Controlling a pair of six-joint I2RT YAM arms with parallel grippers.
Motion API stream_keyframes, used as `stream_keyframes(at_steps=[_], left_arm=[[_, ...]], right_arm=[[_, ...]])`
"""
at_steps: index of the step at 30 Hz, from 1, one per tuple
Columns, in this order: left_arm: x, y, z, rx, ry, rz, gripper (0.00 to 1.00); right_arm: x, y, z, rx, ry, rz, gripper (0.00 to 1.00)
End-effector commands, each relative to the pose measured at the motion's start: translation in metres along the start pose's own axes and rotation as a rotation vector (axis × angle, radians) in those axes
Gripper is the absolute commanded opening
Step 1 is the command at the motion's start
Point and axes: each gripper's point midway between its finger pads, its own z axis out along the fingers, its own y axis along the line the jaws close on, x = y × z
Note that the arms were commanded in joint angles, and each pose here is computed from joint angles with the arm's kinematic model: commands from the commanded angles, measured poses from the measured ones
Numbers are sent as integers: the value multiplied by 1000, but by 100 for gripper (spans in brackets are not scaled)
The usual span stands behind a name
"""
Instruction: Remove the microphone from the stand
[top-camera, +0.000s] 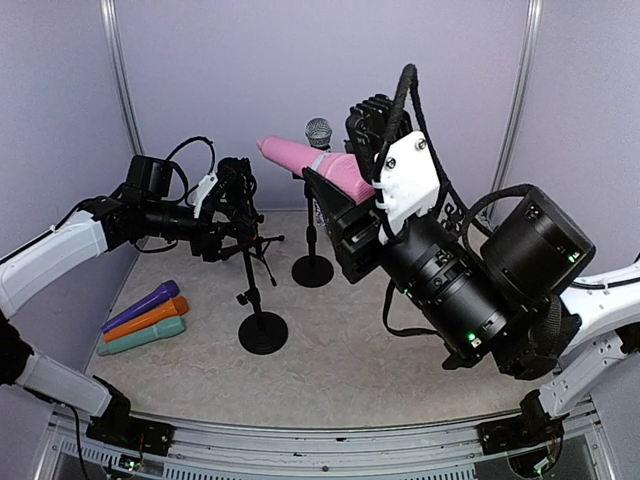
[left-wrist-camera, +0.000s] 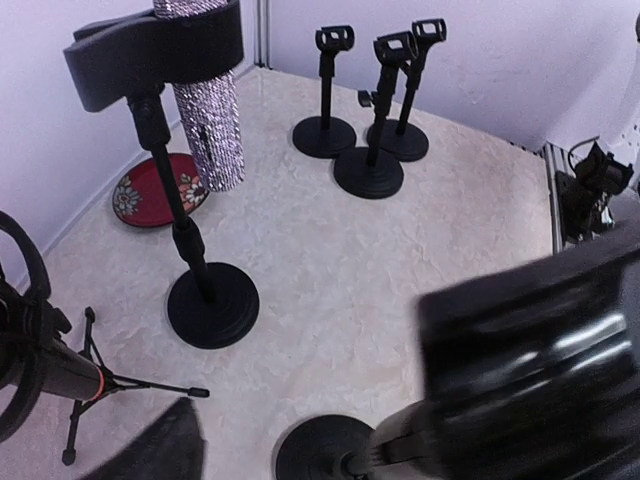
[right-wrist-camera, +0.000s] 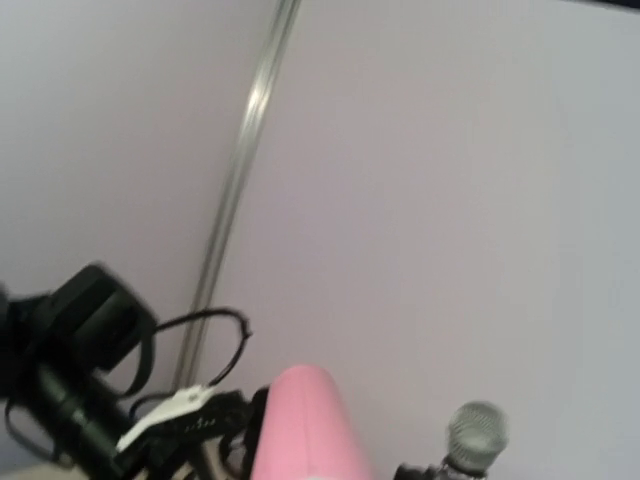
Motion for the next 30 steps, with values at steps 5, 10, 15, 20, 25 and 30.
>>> stream_keyframes(at_steps=[5, 10, 15, 20, 25, 30], left_arm=[[19, -30, -50, -6, 119, 209, 99], [38, -43, -84, -23, 188, 293, 99], [38, -58, -112, -41, 214, 395, 99], [41, -63, -123, -53, 251, 473, 99], [35, -82, -125, 26, 222, 486, 92], [39, -94, -121, 85, 234, 488, 73]], right_arm=[[37, 31, 11, -216, 155, 134, 0], [58, 62, 21, -375, 231, 163, 0], [80, 97, 38, -506, 287, 221, 0], [113, 138, 54, -606, 350, 234, 0], [122, 157, 79, -669, 328, 299, 0], [118, 165, 101, -702, 287, 349, 0]])
